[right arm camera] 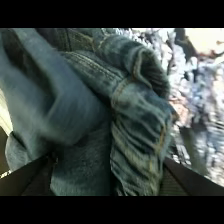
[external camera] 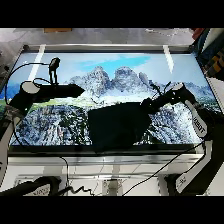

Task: Fold the clothes and pants, and hang the long-sleeved shirts on hangers.

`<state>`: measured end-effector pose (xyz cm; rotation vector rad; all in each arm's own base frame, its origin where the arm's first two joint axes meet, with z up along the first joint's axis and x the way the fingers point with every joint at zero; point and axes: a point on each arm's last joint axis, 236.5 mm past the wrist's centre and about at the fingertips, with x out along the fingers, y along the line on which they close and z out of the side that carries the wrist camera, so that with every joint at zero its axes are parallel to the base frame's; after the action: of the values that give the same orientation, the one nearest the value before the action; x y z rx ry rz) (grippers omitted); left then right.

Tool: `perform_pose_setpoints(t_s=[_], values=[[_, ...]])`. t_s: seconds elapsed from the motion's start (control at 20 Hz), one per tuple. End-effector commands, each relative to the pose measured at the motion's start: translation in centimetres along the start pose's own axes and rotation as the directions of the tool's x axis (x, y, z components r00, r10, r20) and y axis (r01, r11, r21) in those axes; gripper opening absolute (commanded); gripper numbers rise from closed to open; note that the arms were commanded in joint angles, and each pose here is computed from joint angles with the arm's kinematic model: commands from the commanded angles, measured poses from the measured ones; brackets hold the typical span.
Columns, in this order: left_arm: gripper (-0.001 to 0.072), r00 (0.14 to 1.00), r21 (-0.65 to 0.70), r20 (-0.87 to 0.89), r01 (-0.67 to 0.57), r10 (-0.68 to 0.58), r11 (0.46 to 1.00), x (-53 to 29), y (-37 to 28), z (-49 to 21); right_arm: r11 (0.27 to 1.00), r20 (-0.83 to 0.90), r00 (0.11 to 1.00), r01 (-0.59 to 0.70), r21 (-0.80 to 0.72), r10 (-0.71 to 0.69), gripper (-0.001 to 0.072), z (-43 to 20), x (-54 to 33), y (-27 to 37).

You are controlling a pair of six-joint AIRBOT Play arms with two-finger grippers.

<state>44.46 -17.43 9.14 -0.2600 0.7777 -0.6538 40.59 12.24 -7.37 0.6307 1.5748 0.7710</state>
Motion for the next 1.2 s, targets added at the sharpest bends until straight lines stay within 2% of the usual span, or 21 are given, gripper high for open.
perform_pose_setpoints(t_s=[0.0, 0.15, 0.2, 0.35, 0.5, 0.6, 0.75, 0.85, 1.0, 1.15], values=[[0.0014, 1.0, 0.0, 0.001, 0.0, 0.0, 1.0, 0.0, 0.0, 0.0, 0.997, 0.025, 0.997, 0.072, 0.008, -0.072, 0.0678, 0.2, -1.1, -2.5], [0.0015, 1.0, 0.0, 0.001, 0.0, 0.0, 1.0, 0.0, 0.0, 0.0, 0.976, -0.042, 0.975, 0.218, 0.025, -0.217, 0.0677, -1.4, -1.8, -6.1], [0.0015, 1.0, 0.0, 0.001, 0.0, 0.0, 1.0, 0.0, 0.0, 0.0, 0.974, -0.052, 0.973, 0.225, 0.027, -0.223, 0.0679, -1.7, -1.9, -6.3], [0.0015, 1.0, 0.0, 0.001, 0.0, 0.0, 1.0, 0.0, 0.0, 0.0, 0.983, -0.069, 0.981, 0.185, 0.007, -0.184, 0.0681, -1.7, -2.5, -4.6], [0.0015, 1.0, 0.0, 0.001, 0.0, 0.0, 1.0, 0.0, 0.0, 0.0, 0.985, 0.0, 0.985, 0.171, -0.028, -0.171, 0.0681, 0.1, -4.3, -3.0], [0.0015, 1.0, 0.0, 0.001, -0.001, 0.001, 1.0, 0.0, 0.0, 0.1, 0.992, 0.039, 0.992, 0.117, -0.038, -0.116, 0.0692, 0.9, -4.7, -1.2], [0.0015, 1.0, 0.0, 0.001, 0.0, 0.0, 1.0, 0.0, 0.0, 0.0, 0.995, 0.039, 0.997, 0.07, -0.065, -0.068, 0.07, 1.2, -3.5, 0.5], [0.0015, 1.0, 0.0, 0.001, 0.0, 0.0, 1.0, 0.0, 0.0, 0.0, 0.991, 0.014, 0.994, 0.106, -0.084, -0.105, 0.0701, 1.0, -2.2, 0.5], [0.0015, 1.0, 0.0, 0.001, 0.0, 0.0, 1.0, 0.0, 0.0, 0.0, 0.963, 0.015, 0.971, 0.238, -0.127, -0.238, 0.07, 1.6, -0.7, -1.0], [0.0015, 1.0, 0.0, 0.001, 0.0, 0.0, 1.0, 0.0, 0.0, 0.0, 0.958, 0.041, 0.962, 0.273, -0.083, -0.271, 0.07, 2.4, 0.2, -0.9]])
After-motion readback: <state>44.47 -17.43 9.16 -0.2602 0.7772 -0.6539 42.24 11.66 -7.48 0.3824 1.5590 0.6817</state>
